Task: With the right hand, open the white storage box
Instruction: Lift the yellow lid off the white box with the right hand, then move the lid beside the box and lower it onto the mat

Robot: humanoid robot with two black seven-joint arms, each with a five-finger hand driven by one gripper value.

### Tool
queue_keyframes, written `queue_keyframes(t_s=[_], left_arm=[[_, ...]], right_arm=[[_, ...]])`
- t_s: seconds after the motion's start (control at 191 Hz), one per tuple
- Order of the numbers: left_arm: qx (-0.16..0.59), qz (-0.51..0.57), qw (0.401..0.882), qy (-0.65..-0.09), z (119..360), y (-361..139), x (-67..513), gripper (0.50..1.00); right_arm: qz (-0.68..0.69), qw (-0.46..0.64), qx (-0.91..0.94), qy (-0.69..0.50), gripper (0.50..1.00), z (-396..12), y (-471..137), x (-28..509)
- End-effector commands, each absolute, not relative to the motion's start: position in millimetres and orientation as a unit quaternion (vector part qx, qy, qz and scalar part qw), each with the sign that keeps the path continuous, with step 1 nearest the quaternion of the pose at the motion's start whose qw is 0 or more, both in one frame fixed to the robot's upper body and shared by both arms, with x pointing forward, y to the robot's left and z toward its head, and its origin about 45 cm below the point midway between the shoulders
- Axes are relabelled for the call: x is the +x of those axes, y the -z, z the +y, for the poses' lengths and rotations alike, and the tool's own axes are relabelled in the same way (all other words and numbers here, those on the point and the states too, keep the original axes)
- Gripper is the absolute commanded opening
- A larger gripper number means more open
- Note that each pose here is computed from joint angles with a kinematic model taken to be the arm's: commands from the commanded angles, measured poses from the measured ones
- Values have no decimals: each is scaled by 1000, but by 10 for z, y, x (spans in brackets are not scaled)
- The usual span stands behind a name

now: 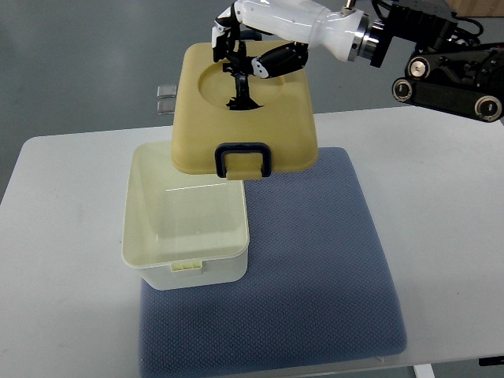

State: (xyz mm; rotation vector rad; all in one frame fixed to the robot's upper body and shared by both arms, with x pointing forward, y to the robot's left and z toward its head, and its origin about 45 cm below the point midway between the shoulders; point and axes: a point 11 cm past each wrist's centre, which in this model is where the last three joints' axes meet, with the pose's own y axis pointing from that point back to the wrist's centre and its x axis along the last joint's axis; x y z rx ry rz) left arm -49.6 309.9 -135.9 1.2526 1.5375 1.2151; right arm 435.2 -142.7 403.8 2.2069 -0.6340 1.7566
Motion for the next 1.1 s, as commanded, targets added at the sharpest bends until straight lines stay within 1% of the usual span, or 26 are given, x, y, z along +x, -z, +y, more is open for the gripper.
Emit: queue_keyframes(t_s=[0.0, 0.204, 0.335, 0.413, 0.523, 0.68, 0.952, 1.067, 1.072, 1.078, 1.083, 1.088, 1.093], left_arm=[[494, 608, 399, -477, 3079, 1359, -490, 1000], [494, 609, 398, -476, 3078, 1358, -493, 1000], [494, 610, 398, -475, 3068, 1358, -493, 1000], [494, 610, 398, -475, 3067, 1358, -495, 1000], [495, 610, 398, -474, 3067, 1358, -496, 1000], [495, 609, 398, -475, 3073, 1357, -497, 1000], [495, 610, 397, -475, 3072, 1358, -496, 1000], [496, 609, 396, -476, 3088, 1357, -499, 1000], [496, 609, 396, -477, 3093, 1357, -500, 1000], [496, 609, 396, -477, 3093, 1357, -500, 1000], [496, 609, 396, -477, 3093, 1357, -500, 1000], [496, 609, 396, -477, 3093, 1357, -500, 1000], [496, 609, 396, -477, 3093, 1357, -500, 1000]], right_arm=[[-237, 155, 764, -579, 500, -1811, -3834, 4335], [-258, 239, 773, -529, 500, -2545, -3105, 4222], [-272, 283, 771, -502, 500, -2878, -2711, 4165], [-277, 293, 772, -492, 500, -2952, -2577, 4138], [-280, 286, 770, -496, 500, -2897, -2535, 4126], [-268, 261, 780, -502, 500, -2605, -2460, 4118], [-238, 206, 804, -505, 500, -1927, -2293, 4029], [-231, 200, 812, -498, 500, -1824, -2218, 3981], [-231, 200, 812, -497, 547, -1826, -2212, 3978], [-231, 200, 812, -497, 547, -1826, -2212, 3978], [-232, 199, 813, -496, 600, -1819, -2209, 3976], [-232, 199, 813, -496, 601, -1819, -2209, 3976], [-232, 199, 813, -496, 651, -1820, -2209, 3977]])
